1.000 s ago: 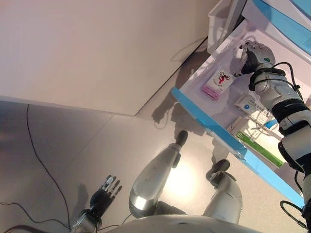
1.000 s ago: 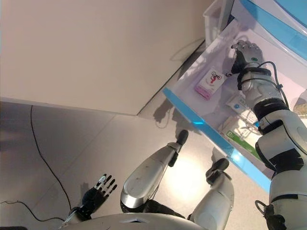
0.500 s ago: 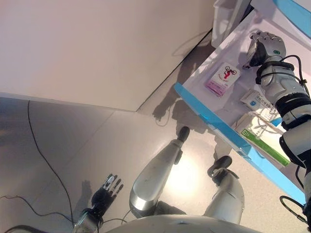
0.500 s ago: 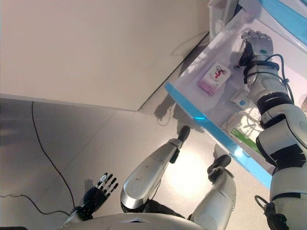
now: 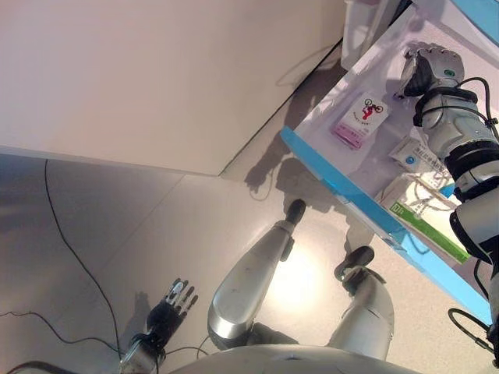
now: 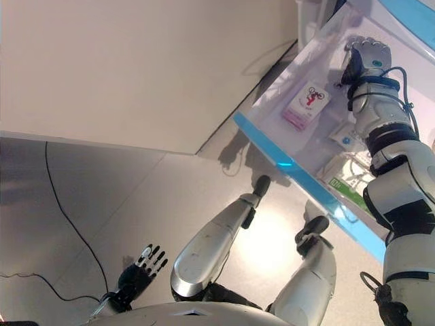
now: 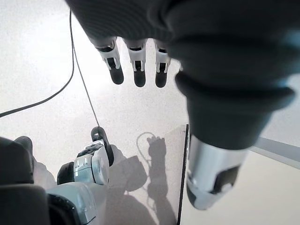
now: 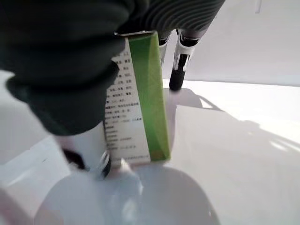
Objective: Open the drawer and pick up the medicine
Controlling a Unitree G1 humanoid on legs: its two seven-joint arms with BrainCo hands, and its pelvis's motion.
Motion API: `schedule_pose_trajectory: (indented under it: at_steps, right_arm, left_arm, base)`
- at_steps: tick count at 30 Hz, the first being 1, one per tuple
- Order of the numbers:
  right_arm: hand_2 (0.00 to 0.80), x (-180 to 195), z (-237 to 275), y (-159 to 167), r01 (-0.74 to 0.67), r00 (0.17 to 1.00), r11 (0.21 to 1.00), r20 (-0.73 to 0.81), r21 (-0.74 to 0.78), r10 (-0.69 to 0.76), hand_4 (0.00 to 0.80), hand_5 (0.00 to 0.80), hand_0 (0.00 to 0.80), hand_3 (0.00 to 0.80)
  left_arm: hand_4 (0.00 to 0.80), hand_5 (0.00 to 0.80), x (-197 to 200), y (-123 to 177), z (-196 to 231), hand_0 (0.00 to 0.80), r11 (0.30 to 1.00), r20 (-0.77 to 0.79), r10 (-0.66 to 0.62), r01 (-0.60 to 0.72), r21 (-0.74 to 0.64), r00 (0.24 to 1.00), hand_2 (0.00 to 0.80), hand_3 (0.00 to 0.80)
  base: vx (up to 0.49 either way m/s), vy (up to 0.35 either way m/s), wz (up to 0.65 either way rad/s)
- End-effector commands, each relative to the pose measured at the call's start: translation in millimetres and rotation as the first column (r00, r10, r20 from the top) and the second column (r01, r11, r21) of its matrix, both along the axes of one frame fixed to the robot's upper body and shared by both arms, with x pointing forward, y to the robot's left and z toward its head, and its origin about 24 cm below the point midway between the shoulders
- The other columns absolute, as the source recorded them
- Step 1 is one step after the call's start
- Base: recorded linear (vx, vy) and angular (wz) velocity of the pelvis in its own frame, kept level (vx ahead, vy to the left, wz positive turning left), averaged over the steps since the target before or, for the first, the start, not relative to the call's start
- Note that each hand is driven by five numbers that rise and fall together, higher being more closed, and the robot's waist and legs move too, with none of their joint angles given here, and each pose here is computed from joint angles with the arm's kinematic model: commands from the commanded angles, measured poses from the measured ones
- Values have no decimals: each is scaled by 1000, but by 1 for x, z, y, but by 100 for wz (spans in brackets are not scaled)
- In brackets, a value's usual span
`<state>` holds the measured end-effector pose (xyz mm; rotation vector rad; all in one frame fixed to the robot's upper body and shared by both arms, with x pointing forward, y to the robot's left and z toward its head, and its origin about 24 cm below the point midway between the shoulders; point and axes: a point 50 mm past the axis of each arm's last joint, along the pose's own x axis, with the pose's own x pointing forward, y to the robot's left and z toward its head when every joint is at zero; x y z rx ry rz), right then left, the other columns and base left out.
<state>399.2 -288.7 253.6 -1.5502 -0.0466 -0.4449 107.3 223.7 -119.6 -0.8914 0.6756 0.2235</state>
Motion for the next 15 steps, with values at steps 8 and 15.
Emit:
schedule_pose_trajectory:
  at_steps: [8,15]
  right_arm:
    - [800,-9,-2,-25,84,995,996,-46,-15,-84,800,800,800,800]
    - [800,-9,-2,-24,65,997,998,-36,-19,-66,800,800,800,800]
  left_arm:
    - [0,0,-30,1,-5,0,1000,-58,-2,3,15,998,0,0]
    - [0,0,-31,2,-4,0,1000,-57,-3,3,14,998,0,0]
  base:
    - [0,0,0]
    - [0,0,0]
